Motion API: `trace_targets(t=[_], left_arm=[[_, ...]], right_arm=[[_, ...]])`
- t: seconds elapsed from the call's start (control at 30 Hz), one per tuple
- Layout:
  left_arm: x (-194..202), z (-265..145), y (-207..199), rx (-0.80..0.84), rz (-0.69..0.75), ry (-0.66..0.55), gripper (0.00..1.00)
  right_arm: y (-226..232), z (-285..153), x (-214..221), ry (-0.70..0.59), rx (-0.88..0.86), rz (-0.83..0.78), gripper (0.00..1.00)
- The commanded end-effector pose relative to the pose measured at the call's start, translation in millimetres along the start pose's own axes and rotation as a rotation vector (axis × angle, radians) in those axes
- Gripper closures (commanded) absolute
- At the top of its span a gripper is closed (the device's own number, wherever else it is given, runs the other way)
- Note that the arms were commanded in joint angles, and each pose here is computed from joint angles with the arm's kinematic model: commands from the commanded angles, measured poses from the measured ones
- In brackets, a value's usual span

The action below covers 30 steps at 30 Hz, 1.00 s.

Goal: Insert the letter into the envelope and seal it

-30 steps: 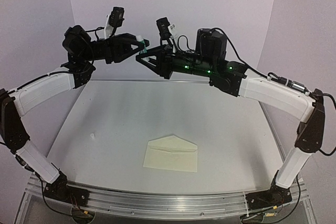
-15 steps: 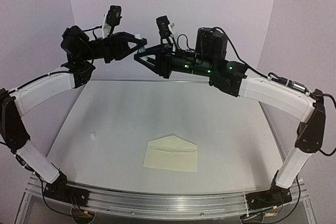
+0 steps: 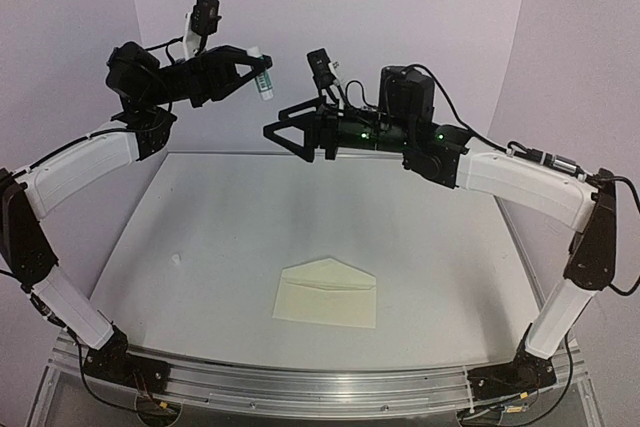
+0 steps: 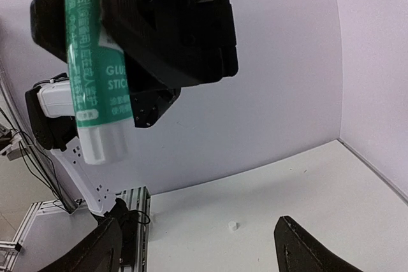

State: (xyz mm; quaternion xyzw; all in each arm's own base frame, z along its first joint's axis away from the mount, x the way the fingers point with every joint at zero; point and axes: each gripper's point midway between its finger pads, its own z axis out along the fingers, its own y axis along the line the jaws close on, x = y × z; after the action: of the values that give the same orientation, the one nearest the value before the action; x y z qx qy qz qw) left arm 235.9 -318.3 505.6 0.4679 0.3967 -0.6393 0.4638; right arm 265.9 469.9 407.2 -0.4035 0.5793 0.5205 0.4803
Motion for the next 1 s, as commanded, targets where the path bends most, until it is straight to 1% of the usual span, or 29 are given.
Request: trace_targets(t=[0.0, 0.2, 0.43, 0.47, 0.57, 0.67, 0.9, 0.97], left_arm=[[-16, 0, -13, 0.015, 0.053, -0.025, 1.0], [-16, 1, -18, 0.022, 0.062, -0.026, 1.0], [-13, 1, -20, 0.026, 0.057, -0.023, 1.0], [-13, 2, -19, 0.027, 0.056, -0.022, 1.0], [-13, 2, -20, 0.03, 0.058, -0.023, 1.0], [-13, 3, -20, 0.031, 0.059, -0.025, 1.0], [-13, 3, -20, 0.033, 0.056, -0.023, 1.0], [-12, 3, -19, 0.032, 0.051, -0.022, 1.0]], right_arm=[[38, -17, -43, -0.109, -0.154, -0.075, 0.21], [40, -11, -53, -0.152, -0.188, -0.075, 0.26], [39, -7, -66, -0.199, -0.193, -0.09, 0.48], [37, -6, -67, -0.203, -0.188, -0.089, 0.5], [36, -1, -68, -0.205, -0.192, -0.078, 0.52], [32, 3, -65, -0.2, -0.19, -0.062, 0.58], [27, 4, -58, -0.189, -0.173, -0.054, 0.62], [28, 2, -60, -0.196, -0.165, -0.063, 0.66]])
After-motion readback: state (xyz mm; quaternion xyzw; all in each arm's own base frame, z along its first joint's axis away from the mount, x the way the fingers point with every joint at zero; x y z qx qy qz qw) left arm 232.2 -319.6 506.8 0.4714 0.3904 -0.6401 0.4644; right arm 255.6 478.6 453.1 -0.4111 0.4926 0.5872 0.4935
